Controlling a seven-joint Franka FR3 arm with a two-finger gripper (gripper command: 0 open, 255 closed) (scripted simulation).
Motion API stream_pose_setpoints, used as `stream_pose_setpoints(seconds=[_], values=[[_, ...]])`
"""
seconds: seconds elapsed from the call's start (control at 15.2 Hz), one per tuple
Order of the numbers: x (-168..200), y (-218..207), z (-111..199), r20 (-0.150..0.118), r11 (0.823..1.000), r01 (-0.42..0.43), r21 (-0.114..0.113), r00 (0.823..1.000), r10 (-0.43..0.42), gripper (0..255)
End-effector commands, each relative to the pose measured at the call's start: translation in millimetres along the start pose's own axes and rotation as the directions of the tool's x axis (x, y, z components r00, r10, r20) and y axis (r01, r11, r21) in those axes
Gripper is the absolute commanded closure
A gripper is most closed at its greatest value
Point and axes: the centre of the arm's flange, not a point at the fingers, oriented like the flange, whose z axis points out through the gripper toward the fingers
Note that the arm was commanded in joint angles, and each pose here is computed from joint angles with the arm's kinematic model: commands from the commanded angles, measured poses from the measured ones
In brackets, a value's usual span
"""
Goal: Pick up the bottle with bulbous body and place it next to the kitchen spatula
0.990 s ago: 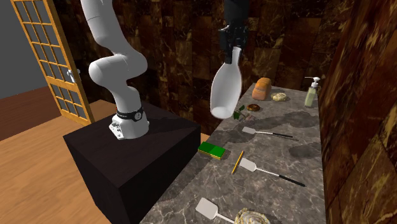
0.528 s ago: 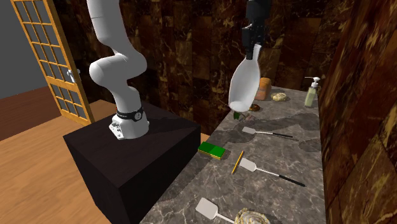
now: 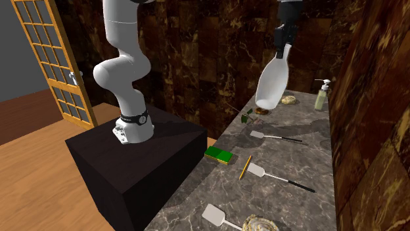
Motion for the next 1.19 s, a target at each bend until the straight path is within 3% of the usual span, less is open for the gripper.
stream_pose_setpoints(seconds=[0.0,0.26,1.12], values=[[9,-27,0,-0.001,1.000,-0.002,0.000,1.000,0.002,255],[25,-82,1,-0.001,1.000,-0.002,0.000,1.000,0.002,255],[22,-83,69,-0.001,1.000,-0.002,0.000,1.000,0.002,255]])
